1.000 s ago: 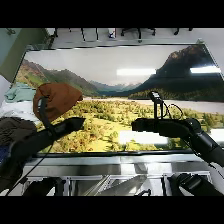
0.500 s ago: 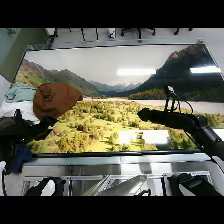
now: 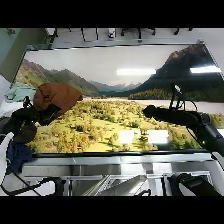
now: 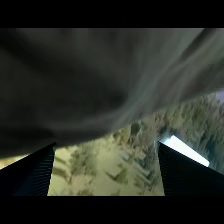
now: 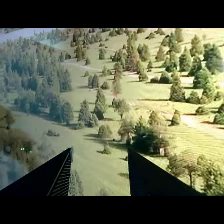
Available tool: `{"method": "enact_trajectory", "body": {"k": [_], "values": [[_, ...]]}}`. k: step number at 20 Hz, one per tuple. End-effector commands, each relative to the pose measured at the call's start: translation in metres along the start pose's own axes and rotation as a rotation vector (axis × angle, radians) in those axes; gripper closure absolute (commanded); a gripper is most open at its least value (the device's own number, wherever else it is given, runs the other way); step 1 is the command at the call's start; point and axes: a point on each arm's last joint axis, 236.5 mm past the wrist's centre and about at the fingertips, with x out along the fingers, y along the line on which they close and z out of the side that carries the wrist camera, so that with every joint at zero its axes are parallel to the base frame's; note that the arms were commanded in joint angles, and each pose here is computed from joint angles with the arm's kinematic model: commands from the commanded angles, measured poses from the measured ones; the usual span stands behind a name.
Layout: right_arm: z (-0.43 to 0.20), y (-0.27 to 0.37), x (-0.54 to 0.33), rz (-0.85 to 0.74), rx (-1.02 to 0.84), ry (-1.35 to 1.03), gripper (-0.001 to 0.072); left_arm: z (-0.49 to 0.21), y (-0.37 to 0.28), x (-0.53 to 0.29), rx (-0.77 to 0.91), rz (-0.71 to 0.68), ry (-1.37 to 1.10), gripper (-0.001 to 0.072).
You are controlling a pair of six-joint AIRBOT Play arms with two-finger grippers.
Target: Fold the shirts.
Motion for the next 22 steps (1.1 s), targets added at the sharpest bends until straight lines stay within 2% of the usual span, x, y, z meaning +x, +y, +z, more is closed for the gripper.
{"method": "enact_trajectory", "body": {"k": [1, 3, 4, 5, 6, 7, 10, 12, 14, 18, 22], "values": [[0.001, -0.001, 0.001, -0.002, 0.004, -0.001, 0.0315, 0.038, 0.002, 0.018, -0.008, 0.006, -0.036, 0.0011], [0.001, -0.001, 0.001, -0.002, 0.004, -0.001, 0.0316, 0.048, 0.003, 0.032, -0.01, 0.01, -0.027, 0.0015], [0.001, -0.001, 0.001, -0.002, 0.004, -0.001, 0.0316, 0.05, 0.0, 0.04, -0.004, 0.008, -0.015, 0.0133], [0.001, -0.001, 0.001, -0.002, 0.004, -0.001, 0.0316, 0.05, -0.002, 0.049, 0.004, 0.007, 0.001, 0.0345], [0.001, -0.001, 0.001, -0.002, 0.005, -0.001, 0.0317, 0.048, -0.006, 0.055, 0.011, 0.003, 0.024, 0.0637], [0.001, -0.001, 0.0, -0.002, 0.004, -0.001, 0.0317, 0.046, -0.012, 0.059, 0.023, -0.005, 0.048, 0.0689], [0.002, 0.0, 0.0, 0.0, 0.002, -0.005, 0.0328, 0.048, -0.062, 0.047, 0.132, -0.069, 0.068, 0.069], [0.003, 0.003, -0.003, 0.004, -0.002, -0.001, 0.0329, 0.044, -0.119, 0.019, 0.251, -0.142, 0.07, 0.0691], [0.007, 0.008, -0.007, 0.007, -0.016, -0.002, 0.033, 0.011, -0.176, -0.009, 0.385, -0.213, 0.121, 0.0691], [0.024, 0.008, -0.024, -0.001, -0.014, 0.004, 0.033, -0.117, -0.257, -0.038, 0.632, -0.324, 0.294, 0.0691], [0.014, -0.035, -0.039, -0.076, 0.077, 0.106, 0.035, -0.271, -0.274, -0.02, 0.779, -0.353, 0.464, 0.0691]]}}
